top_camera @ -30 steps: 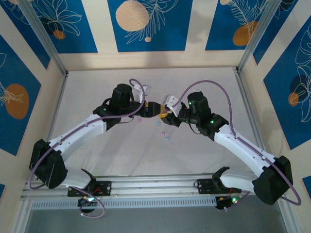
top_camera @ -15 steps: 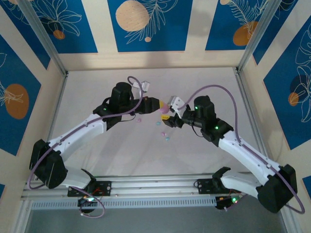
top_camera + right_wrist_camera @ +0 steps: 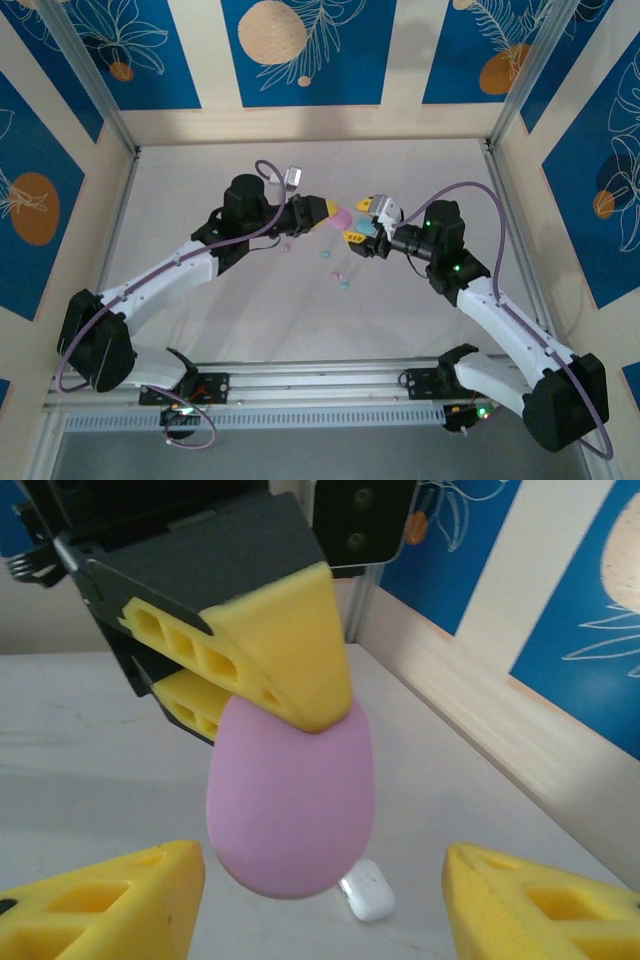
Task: Insert the wireless bluetooth earbuds into the charging case
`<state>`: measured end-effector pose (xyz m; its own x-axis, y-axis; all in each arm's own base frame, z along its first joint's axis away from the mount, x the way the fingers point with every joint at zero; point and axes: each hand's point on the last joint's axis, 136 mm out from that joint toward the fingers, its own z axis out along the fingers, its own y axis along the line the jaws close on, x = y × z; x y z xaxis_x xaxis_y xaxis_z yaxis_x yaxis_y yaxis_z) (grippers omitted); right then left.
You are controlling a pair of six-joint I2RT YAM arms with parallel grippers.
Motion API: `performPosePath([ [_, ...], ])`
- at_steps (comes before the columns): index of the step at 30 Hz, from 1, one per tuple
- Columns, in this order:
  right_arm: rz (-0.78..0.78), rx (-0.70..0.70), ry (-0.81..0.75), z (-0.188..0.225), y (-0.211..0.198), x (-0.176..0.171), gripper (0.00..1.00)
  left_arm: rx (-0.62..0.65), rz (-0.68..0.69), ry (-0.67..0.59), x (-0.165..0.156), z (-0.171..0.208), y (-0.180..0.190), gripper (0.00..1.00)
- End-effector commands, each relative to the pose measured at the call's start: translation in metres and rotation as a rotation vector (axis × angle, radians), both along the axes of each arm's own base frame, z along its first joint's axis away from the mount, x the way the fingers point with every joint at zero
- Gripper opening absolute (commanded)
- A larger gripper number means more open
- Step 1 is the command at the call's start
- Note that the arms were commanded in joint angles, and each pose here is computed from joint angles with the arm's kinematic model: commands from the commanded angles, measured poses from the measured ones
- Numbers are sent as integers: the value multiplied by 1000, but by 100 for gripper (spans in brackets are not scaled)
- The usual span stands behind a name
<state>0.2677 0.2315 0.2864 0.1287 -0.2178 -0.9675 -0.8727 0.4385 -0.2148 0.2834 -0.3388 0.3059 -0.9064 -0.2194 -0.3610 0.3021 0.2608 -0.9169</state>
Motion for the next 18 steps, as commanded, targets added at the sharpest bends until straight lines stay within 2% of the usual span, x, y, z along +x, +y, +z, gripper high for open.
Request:
performPosePath([
  [1,88,51,-20,19,9,-7,62,-61,-22,-30,-7,22,1,22],
  [8,84,58,-26,22,11,-2,55,-57,-26,-14,-8,20,1,22],
  [14,87,67,-23,23,12,0,55,-60,-25,-12,-7,20,0,22],
  [18,88,65,4,18,14,2,49,-60,-24,-12,-6,20,0,22],
])
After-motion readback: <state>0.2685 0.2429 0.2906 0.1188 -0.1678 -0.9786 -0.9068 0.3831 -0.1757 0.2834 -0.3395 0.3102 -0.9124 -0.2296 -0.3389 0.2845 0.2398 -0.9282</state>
